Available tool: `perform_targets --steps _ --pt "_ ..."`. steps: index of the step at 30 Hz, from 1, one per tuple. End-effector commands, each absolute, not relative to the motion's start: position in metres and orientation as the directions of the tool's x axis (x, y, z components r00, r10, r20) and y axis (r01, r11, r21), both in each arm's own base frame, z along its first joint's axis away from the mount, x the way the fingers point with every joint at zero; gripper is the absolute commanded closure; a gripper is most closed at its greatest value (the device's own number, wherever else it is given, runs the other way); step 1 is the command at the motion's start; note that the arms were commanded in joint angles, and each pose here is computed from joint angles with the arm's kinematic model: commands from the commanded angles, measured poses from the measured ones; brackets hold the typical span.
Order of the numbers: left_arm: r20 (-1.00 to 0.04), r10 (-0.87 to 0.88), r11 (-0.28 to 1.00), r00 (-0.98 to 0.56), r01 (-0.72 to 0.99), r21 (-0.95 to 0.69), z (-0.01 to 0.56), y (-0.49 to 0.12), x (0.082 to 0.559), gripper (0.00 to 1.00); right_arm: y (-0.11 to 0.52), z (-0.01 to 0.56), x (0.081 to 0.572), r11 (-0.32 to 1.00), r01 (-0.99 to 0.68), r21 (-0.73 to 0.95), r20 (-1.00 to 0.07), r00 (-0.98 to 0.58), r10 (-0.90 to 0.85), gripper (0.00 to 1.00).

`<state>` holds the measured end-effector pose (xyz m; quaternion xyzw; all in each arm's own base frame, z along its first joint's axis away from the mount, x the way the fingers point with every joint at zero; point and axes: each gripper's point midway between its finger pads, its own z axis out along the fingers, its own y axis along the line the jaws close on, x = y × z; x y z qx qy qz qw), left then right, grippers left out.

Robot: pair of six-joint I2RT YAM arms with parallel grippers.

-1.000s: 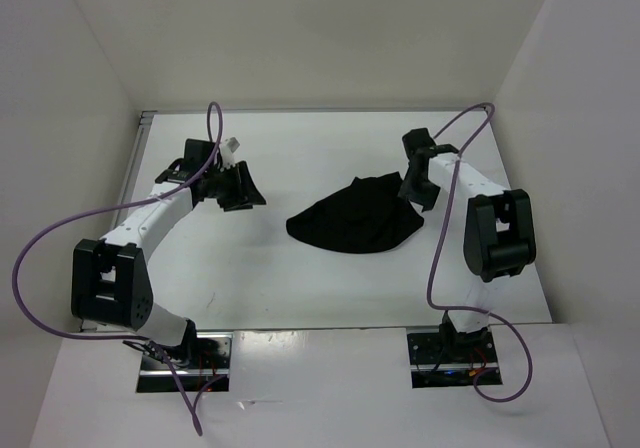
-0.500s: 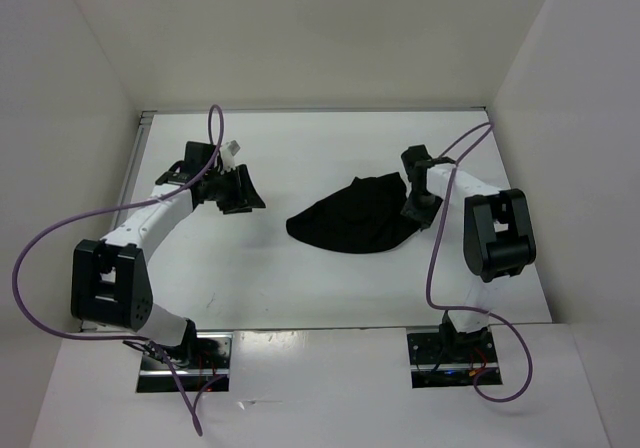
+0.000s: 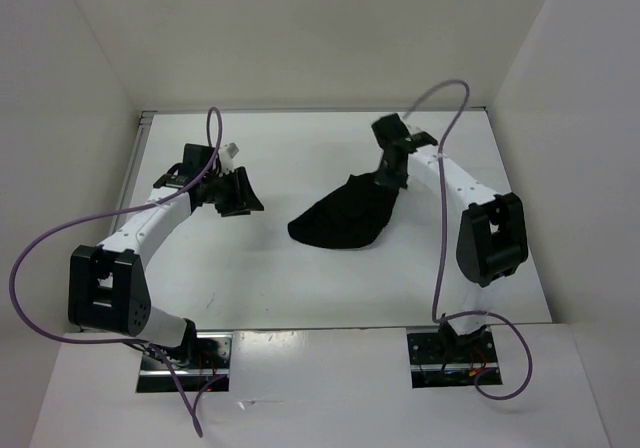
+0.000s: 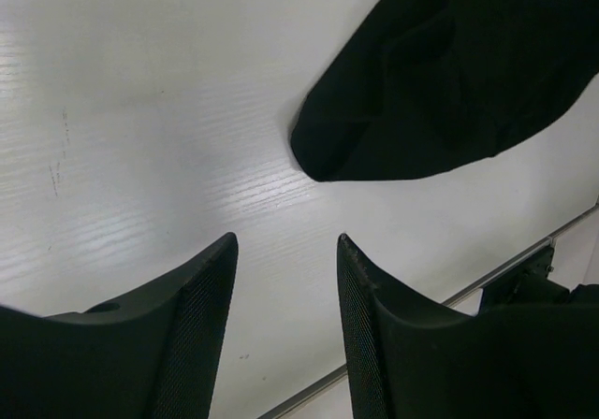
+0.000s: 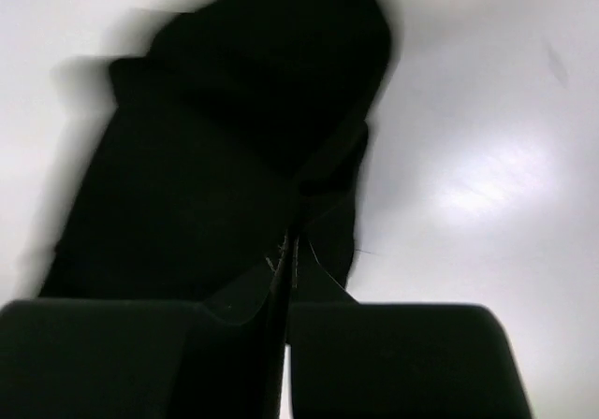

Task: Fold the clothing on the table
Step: Flatten the skirt out

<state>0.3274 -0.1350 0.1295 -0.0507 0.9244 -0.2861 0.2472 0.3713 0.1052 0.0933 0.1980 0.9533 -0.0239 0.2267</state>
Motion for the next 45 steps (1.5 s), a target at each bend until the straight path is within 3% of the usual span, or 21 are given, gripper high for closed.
perform_targets --steps 1,5,10,14,18,20,21,23,25,26,31,34,37,38,45 --pt "-0.467 -0.223 0.834 -0.856 0.080 -0.546 0.139 -0.133 0.334 0.46 0.179 0.254 0.405 0.985 0.049 0.164 -0.738 -0.656 0.155 1.00" --pt "-0.472 -0.233 0.835 -0.850 0.073 -0.545 0.140 -0.132 0.336 0.46 0.235 0.316 0.369 0.946 -0.224 0.232 -0.792 -0.608 0.050 1.00" --pt "-0.474 -0.235 0.840 -0.848 0.069 -0.539 0.139 -0.131 0.337 0.46 0.220 0.348 0.328 0.914 -0.268 0.304 -0.812 -0.575 0.101 1.00" --pt "-0.458 -0.242 0.841 -0.855 0.050 -0.538 0.132 -0.128 0.336 0.46 0.180 0.313 0.328 0.947 -0.156 0.280 -0.773 -0.622 0.126 1.00" --pt "-0.450 -0.241 0.842 -0.860 0.045 -0.538 0.132 -0.128 0.337 0.46 0.128 0.241 0.342 0.972 0.025 0.235 -0.680 -0.711 0.183 1.00" --pt "-0.450 -0.241 0.842 -0.860 0.045 -0.538 0.132 -0.128 0.337 0.46 0.112 0.203 0.350 0.973 0.110 0.202 -0.619 -0.756 0.213 0.82" --pt "-0.450 -0.241 0.842 -0.860 0.045 -0.538 0.132 -0.128 0.337 0.46 0.086 0.182 0.352 0.968 0.209 0.135 -0.594 -0.765 0.248 0.64" --pt "-0.450 -0.241 0.842 -0.860 0.045 -0.538 0.132 -0.128 0.337 0.46 0.054 0.146 0.347 0.931 0.365 0.012 -0.521 -0.793 0.317 0.64" --pt "-0.442 -0.241 0.843 -0.864 0.040 -0.537 0.128 -0.128 0.334 0.46 0.019 0.142 0.344 0.865 0.477 -0.153 -0.569 -0.759 0.317 0.55" --pt "-0.446 -0.239 0.837 -0.863 0.050 -0.545 0.132 -0.129 0.333 0.46 0.012 0.150 0.346 0.846 0.503 -0.178 -0.588 -0.743 0.318 0.55" --pt "-0.474 -0.213 0.816 -0.855 0.111 -0.568 0.137 -0.149 0.348 0.46 0.037 0.178 0.373 0.895 0.444 -0.045 -0.629 -0.709 0.320 0.50" --pt "-0.529 -0.202 0.788 -0.824 0.184 -0.587 0.145 -0.163 0.373 0.54 0.047 0.173 0.383 0.905 0.426 -0.004 -0.626 -0.707 0.330 0.50" --pt "-0.610 -0.198 0.726 -0.767 0.304 -0.617 0.153 -0.183 0.400 0.54 0.055 0.155 0.390 0.913 0.408 0.007 -0.597 -0.730 0.332 0.50" --pt "-0.641 -0.197 0.706 -0.741 0.347 -0.618 0.169 -0.189 0.416 0.49 0.058 0.143 0.390 0.916 0.402 -0.001 -0.571 -0.752 0.329 0.50" --pt "-0.556 -0.044 0.576 -0.830 0.434 -0.693 0.113 -0.238 0.461 0.46 0.068 0.133 0.394 0.928 0.373 0.010 -0.552 -0.772 0.316 0.50"
